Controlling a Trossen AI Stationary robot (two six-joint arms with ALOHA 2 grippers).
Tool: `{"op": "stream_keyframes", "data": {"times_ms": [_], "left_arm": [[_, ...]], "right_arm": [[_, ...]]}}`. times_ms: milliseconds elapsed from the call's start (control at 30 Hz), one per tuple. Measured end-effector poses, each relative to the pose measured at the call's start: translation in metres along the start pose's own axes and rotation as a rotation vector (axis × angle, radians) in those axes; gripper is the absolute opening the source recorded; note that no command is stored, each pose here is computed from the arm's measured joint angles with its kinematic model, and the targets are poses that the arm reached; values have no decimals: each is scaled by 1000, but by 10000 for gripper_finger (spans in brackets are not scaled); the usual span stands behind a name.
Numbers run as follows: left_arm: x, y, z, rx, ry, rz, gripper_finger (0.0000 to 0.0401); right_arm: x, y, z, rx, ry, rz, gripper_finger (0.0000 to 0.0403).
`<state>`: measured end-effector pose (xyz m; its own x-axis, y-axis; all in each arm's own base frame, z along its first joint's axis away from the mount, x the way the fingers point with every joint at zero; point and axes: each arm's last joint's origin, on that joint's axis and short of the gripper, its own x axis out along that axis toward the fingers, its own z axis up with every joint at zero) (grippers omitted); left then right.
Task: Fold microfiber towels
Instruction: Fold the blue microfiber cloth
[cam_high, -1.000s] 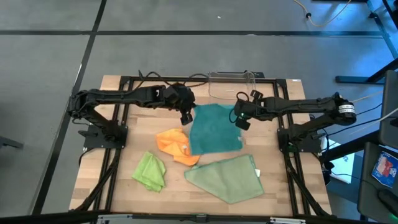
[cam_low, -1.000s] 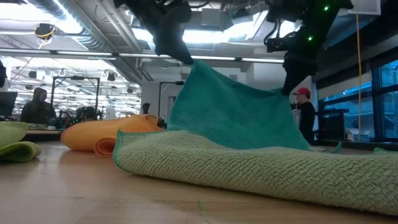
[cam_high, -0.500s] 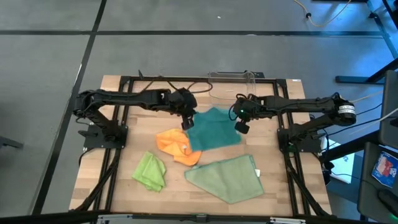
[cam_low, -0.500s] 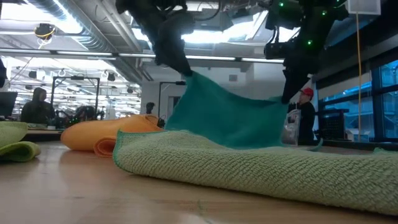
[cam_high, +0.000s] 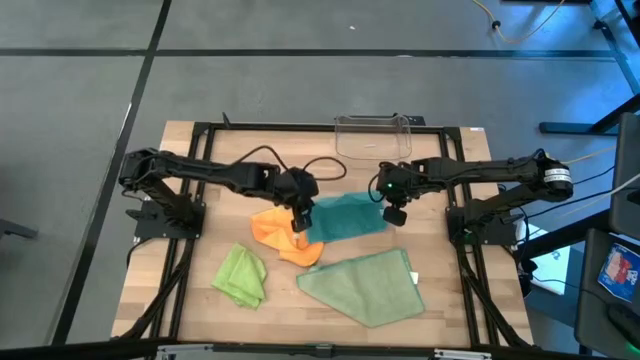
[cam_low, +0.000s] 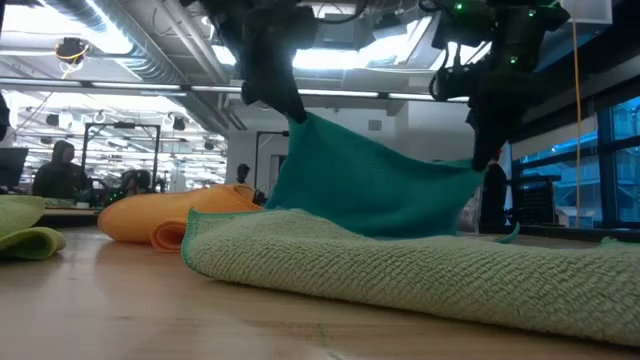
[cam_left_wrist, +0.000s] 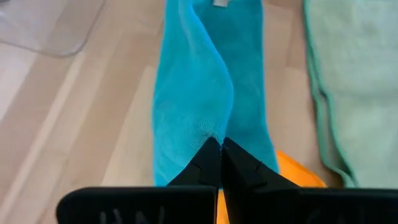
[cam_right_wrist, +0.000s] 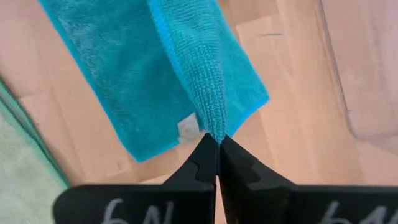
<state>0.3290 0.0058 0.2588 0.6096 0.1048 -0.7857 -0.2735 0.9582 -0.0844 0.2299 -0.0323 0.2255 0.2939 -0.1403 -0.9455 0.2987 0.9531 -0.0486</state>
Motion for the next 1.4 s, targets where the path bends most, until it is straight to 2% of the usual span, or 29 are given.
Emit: {"op": "stream_keyframes", "data": {"times_ms": [100, 467, 733, 1000, 1167, 1300, 1400], "left_arm": [[3, -10, -4, -9, 6, 20, 0], [32, -42, -22, -39, 69, -4, 0], [33, -57, -23, -57, 33, -47, 0], [43, -66, -34, -54, 86, -32, 0], [50, -63, -35, -81, 111, -12, 12], [50, -56, -35, -102, 133, -3, 43], [51, -54, -34, -124, 164, -49, 70]], "right_arm": [[4, 5, -3, -14, -5, 14, 4], [38, 19, -40, 45, 105, 87, 4], [40, 32, -40, 24, 60, 158, 5], [40, 35, -40, 26, 55, 162, 10], [40, 35, -40, 36, 51, 162, 39], [40, 35, -40, 38, 53, 162, 80], [40, 35, -42, 38, 81, 192, 106]]}}
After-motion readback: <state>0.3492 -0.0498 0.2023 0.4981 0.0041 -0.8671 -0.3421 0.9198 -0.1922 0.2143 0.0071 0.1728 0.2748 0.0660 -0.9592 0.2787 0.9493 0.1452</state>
